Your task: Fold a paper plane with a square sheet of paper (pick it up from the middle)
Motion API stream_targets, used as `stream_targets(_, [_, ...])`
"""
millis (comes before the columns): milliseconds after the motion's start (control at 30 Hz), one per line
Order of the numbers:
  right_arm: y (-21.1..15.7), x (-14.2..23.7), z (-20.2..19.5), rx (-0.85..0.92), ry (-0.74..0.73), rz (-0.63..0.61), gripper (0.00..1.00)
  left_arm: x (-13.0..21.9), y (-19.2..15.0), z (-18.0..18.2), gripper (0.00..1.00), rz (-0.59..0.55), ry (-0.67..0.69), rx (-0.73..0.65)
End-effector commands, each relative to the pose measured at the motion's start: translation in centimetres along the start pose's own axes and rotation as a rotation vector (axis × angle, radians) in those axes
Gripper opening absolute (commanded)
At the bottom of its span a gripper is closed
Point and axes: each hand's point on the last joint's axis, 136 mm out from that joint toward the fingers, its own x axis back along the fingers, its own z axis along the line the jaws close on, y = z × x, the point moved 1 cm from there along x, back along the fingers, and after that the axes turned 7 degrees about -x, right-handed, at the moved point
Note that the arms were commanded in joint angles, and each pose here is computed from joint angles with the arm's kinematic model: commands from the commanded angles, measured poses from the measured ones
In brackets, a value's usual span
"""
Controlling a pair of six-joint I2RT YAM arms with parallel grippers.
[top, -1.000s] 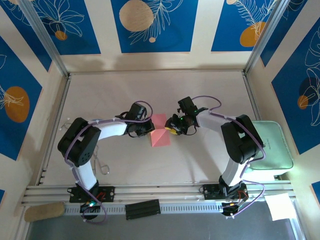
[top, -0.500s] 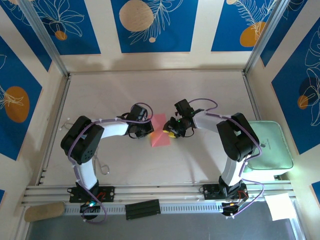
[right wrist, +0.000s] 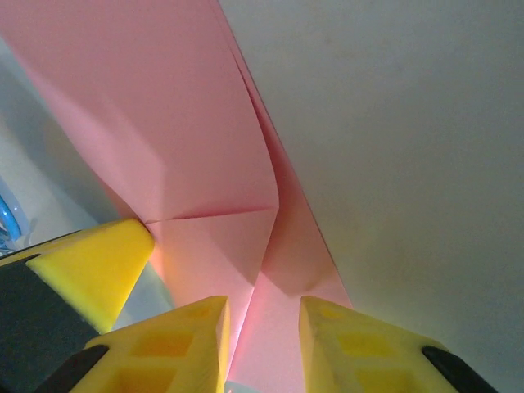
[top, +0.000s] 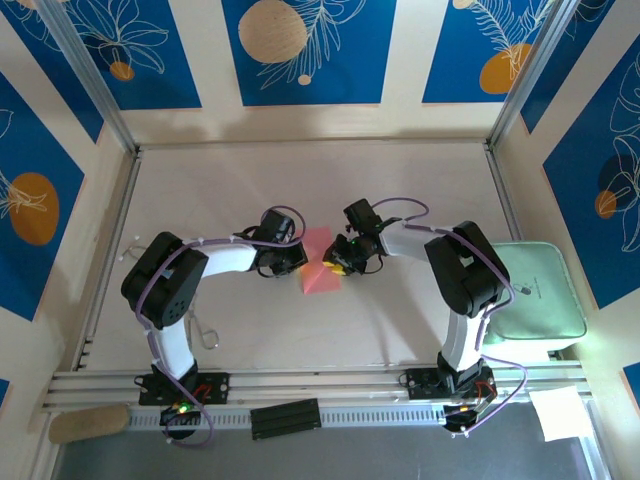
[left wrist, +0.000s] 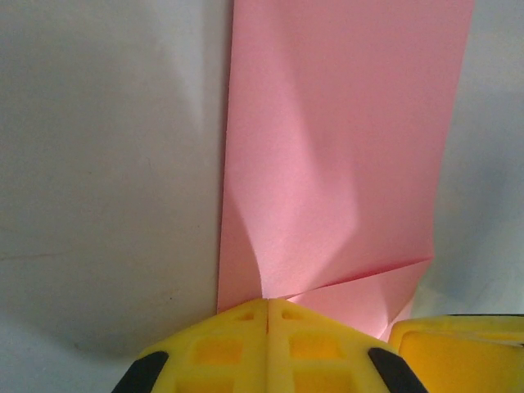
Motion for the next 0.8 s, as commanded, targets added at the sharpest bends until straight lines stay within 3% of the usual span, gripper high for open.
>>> stream_targets(0, [-0.4, -0.4, 0.7, -0.001, 0.007, 0.028, 0.29, -0.7, -1.7, 2.7, 0.02, 0.04, 0.09, 0.034])
stream_targets(533, [-0.4, -0.1, 1.3, 0.034, 0.042, 0.001, 0.24, -0.7, -1.8, 2.9, 0.02, 0.041, 0.096, 0.04])
stream_targets(767, [-0.7, -0.9, 1.7, 0.035, 0.065, 0.045, 0.25, -0.7, -1.8, 2.8, 0.02, 0.042, 0.095, 0.039])
